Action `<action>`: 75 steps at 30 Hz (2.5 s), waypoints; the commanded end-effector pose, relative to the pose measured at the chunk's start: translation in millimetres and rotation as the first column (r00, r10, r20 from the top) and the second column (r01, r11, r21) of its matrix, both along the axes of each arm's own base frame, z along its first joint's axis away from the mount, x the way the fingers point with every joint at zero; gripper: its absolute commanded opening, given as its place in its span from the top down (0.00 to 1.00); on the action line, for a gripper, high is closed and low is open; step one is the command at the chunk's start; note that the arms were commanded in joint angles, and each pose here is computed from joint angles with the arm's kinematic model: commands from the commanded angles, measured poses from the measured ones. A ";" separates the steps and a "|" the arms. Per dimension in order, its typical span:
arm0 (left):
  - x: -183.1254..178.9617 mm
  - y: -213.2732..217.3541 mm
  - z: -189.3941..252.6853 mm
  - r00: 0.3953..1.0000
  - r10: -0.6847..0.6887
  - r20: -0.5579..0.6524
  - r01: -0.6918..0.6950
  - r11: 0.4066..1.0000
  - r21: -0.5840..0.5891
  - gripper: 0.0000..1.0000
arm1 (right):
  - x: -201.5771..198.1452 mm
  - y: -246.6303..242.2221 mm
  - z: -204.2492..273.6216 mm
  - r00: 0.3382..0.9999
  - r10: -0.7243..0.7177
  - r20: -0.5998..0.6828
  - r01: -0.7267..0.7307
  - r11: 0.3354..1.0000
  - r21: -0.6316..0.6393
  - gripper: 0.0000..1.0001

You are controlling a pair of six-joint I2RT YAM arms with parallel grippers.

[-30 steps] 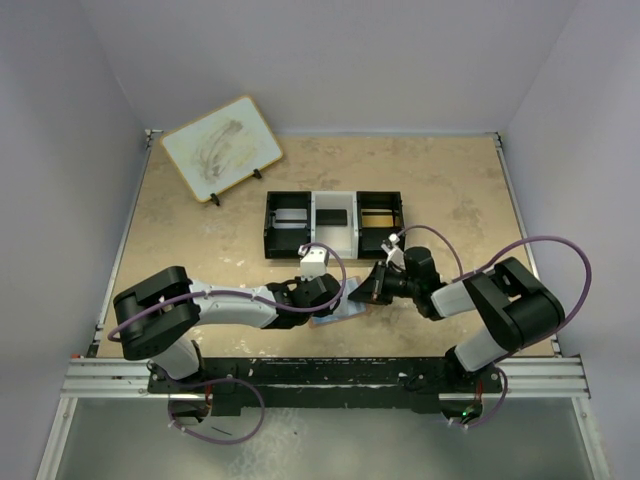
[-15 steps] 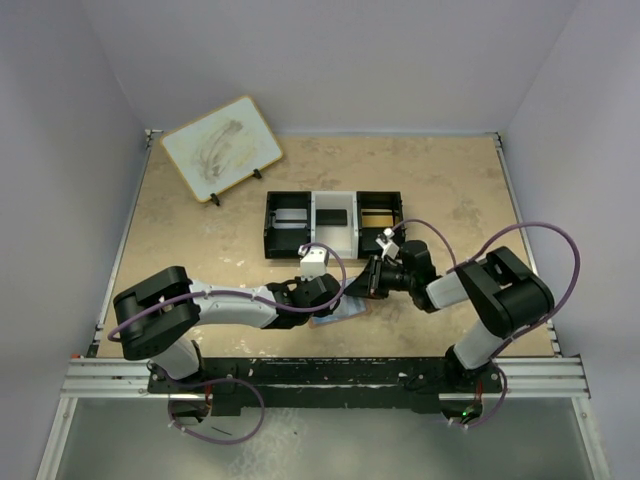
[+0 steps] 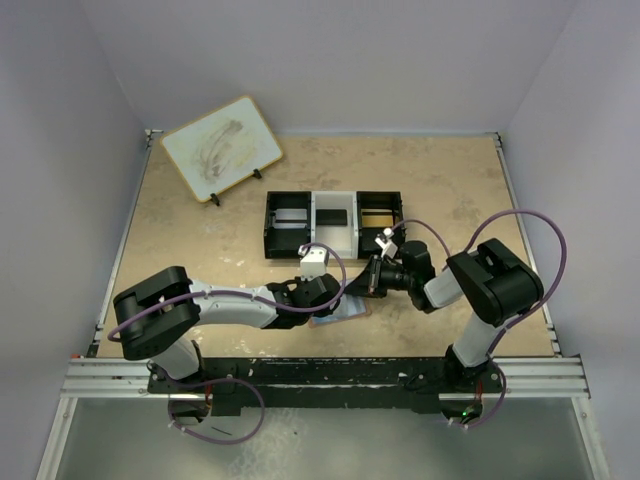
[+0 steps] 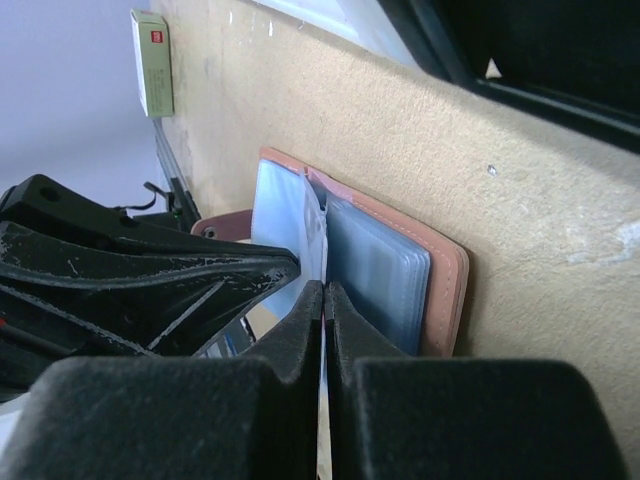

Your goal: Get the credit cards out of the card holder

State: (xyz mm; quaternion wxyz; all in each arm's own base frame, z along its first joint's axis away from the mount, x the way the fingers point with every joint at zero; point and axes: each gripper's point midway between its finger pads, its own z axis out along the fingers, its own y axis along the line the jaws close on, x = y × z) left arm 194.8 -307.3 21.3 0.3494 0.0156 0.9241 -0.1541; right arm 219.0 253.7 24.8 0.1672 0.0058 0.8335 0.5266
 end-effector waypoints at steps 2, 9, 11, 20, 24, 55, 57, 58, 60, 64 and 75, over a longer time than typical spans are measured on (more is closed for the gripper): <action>-14.9 35.0 -31.3 0.998 0.002 -0.067 0.009 0.986 0.166 1.00 | -10.1 -3.9 3.6 1.000 0.024 -0.004 -0.023 0.999 0.033 1.00; -15.9 38.4 -32.2 0.998 0.010 -0.067 0.002 0.986 0.167 1.00 | -5.7 -26.3 0.1 1.000 -0.015 -0.011 0.016 1.000 0.026 1.00; -15.9 38.6 -32.7 0.998 0.010 -0.066 0.001 0.986 0.165 1.00 | -5.5 -28.1 -0.7 1.000 -0.015 -0.008 0.015 1.000 0.012 1.00; -15.6 34.0 -31.9 0.998 0.001 -0.068 0.010 0.988 0.153 1.00 | -3.8 -33.0 -0.9 0.999 -0.035 0.010 0.036 0.999 -0.031 1.00; -14.6 30.6 -29.0 0.998 -0.006 -0.062 0.014 0.990 0.137 1.00 | 3.2 -29.2 3.2 0.998 -0.043 0.038 0.045 0.998 -0.049 1.00; -6.0 -4.1 -6.4 0.999 -0.047 0.001 0.047 0.999 -0.021 0.93 | -6.0 0.4 4.4 0.995 0.096 0.040 -0.093 0.993 -0.075 0.77; -7.0 0.3 -7.4 0.999 -0.035 -0.001 0.035 0.999 -0.021 0.95 | -9.6 -0.7 3.8 0.996 0.087 0.036 -0.084 0.994 -0.069 0.77; -7.5 2.6 -8.0 1.000 -0.030 -0.002 0.030 0.999 -0.018 0.95 | -12.1 -1.5 3.4 0.996 0.085 0.031 -0.082 0.995 -0.064 0.76; -7.9 4.9 -9.0 1.000 -0.025 -0.004 0.025 1.000 -0.012 0.96 | -16.5 -2.8 2.6 0.997 0.078 0.025 -0.076 0.996 -0.055 0.76; -8.4 6.8 -10.2 1.000 -0.023 -0.008 0.023 1.000 -0.002 0.97 | -22.9 -3.6 1.8 0.997 0.078 0.014 -0.077 0.996 -0.039 0.77; -9.0 9.4 -13.5 1.000 -0.019 -0.015 0.019 1.000 0.022 0.98 | -41.0 -4.9 3.9 0.995 0.097 -0.019 -0.096 0.995 0.020 0.97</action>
